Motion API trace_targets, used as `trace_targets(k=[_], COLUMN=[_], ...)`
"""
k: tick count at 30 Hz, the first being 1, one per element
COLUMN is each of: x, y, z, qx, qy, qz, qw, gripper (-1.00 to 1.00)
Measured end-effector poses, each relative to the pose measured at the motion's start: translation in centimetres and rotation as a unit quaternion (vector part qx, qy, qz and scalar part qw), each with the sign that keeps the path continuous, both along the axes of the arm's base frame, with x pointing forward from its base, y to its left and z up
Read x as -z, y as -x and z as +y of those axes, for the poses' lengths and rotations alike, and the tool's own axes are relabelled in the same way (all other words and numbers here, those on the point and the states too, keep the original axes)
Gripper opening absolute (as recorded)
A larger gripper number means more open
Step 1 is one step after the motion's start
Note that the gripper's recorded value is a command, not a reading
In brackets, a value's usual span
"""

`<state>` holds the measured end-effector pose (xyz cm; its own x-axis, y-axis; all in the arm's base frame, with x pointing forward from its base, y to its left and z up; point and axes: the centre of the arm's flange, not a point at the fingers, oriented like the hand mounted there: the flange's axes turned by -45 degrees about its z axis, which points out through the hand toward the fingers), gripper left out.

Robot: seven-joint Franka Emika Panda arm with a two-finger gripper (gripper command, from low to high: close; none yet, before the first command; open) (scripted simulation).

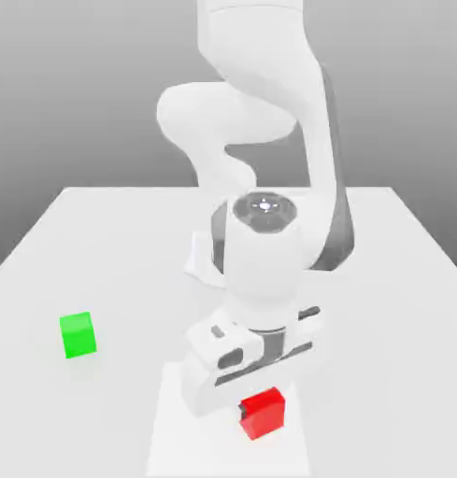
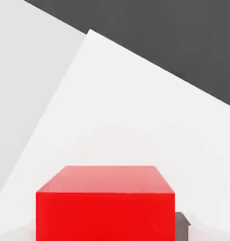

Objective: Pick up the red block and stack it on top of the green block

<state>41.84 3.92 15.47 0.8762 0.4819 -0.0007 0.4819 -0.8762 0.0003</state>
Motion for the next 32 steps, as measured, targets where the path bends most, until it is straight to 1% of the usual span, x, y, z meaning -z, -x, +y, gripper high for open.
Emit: trace_targets(k=[5,9,14,16,19,20,22,29,30,32], x=[-5.0,-7.1,-8.6,-9.0,-9.2,-9.0,-8.1,-3.7,-2.9,-2.9], y=[0.1,2.1,7.6,10.5,15.5,16.4,16.9,17.1,17.2,17.2], z=[-0.9,-11.4,-20.7,-23.8,-27.8,-28.5,-29.0,-29.1,-29.0,-29.0], qx=[0.014,0.182,0.372,0.446,0.555,0.575,0.588,0.592,0.593,0.593], qy=[0.001,0.011,0.015,0.012,0.004,0.001,-0.003,-0.003,-0.002,-0.002], qz=[0.000,-0.004,-0.005,-0.004,-0.001,-0.001,-0.001,-0.001,-0.001,-0.001], qw=[1.000,0.983,0.928,0.895,0.832,0.818,0.809,0.806,0.805,0.806], gripper=[-1.00,-1.00,-1.00,-1.00,-1.00,-1.00,-1.00,-1.00,1.00,1.00])
